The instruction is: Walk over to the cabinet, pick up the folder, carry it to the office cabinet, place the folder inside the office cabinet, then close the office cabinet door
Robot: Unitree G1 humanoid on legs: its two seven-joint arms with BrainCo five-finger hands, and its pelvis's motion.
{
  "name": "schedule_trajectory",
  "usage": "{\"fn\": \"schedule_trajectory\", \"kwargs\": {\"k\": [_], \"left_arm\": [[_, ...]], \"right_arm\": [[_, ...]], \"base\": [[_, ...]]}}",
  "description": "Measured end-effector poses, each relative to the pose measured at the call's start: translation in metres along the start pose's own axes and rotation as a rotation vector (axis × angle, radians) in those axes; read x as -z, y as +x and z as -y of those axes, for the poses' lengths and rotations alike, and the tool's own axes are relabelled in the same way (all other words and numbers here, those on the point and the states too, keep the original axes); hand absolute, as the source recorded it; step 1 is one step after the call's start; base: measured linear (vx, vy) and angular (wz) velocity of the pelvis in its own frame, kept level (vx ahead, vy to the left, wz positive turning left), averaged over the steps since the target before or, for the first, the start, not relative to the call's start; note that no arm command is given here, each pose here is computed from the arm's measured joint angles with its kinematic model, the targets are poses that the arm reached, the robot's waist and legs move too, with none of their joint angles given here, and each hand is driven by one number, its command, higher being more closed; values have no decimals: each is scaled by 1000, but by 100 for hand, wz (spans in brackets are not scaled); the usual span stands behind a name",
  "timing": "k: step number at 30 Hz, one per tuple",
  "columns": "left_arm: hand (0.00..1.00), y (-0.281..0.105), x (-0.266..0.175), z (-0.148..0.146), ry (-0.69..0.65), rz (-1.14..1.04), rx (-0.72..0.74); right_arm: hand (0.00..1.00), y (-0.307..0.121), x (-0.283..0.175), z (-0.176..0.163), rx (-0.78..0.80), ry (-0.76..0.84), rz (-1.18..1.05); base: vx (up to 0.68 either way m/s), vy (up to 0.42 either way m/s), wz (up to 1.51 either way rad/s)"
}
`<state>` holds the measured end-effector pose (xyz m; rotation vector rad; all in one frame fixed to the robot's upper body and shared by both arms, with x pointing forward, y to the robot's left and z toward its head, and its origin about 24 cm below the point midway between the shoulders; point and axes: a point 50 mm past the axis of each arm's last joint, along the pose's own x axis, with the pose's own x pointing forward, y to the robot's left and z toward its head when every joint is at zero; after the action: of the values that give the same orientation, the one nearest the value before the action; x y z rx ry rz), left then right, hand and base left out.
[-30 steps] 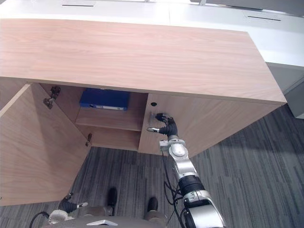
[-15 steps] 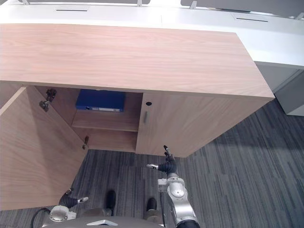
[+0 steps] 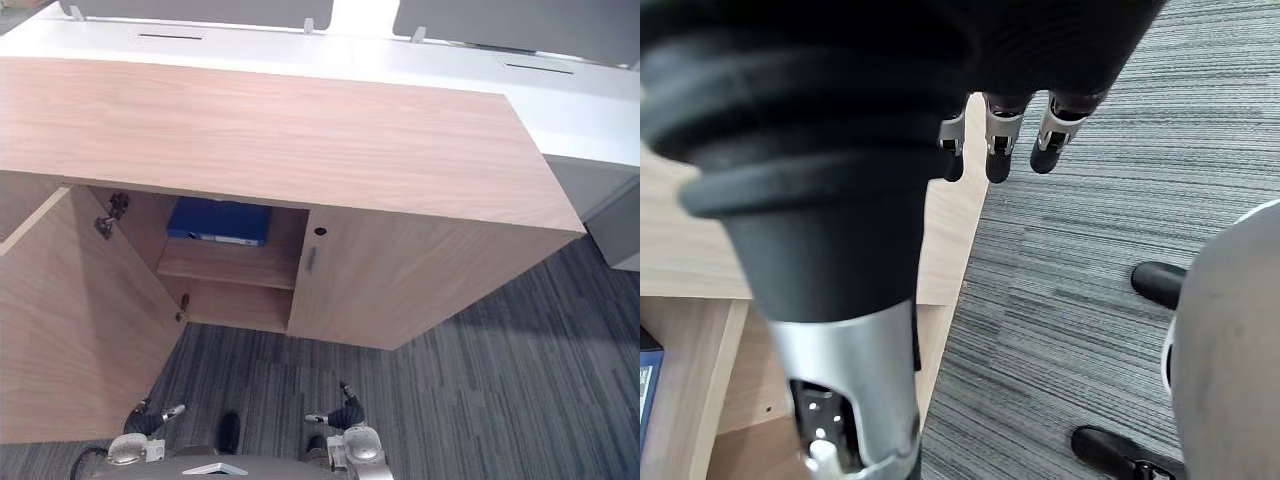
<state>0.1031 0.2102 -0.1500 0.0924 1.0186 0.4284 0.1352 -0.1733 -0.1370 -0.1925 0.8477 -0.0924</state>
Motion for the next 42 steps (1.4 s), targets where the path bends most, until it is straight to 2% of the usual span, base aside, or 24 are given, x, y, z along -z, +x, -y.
{"fn": "schedule_trajectory", "kwargs": {"k": [4,6,11,16,19,26,36,42], "left_arm": [[0,-1,2,-18,-201,-20,-106],[0,-4,-1,-36,-333,17,-187],[0,-10,-12,-70,-557,123,-345],[0,-20,-20,-90,-669,207,-438],[0,-31,-41,-108,-722,338,-500],[0,-44,-75,-121,-747,509,-550],[0,-50,-112,-104,-559,647,-489],[0,-50,-111,-106,-472,642,-501]], "right_arm": [[0,0,3,0,22,2,-29],[0,2,-1,-1,25,3,-19],[0,8,-17,0,33,-2,27],[0,15,-40,-1,35,-3,90],[0,15,-44,-1,44,-8,104],[0,12,-40,-3,44,-14,107],[0,11,-39,-9,29,-9,103],[0,11,-39,-8,31,-10,103]], "base": [[5,-23,56],[51,-28,59],[88,-35,55],[19,-17,24],[-66,-21,1],[-67,-10,-2],[32,-3,-7],[-8,-11,-7]]}}
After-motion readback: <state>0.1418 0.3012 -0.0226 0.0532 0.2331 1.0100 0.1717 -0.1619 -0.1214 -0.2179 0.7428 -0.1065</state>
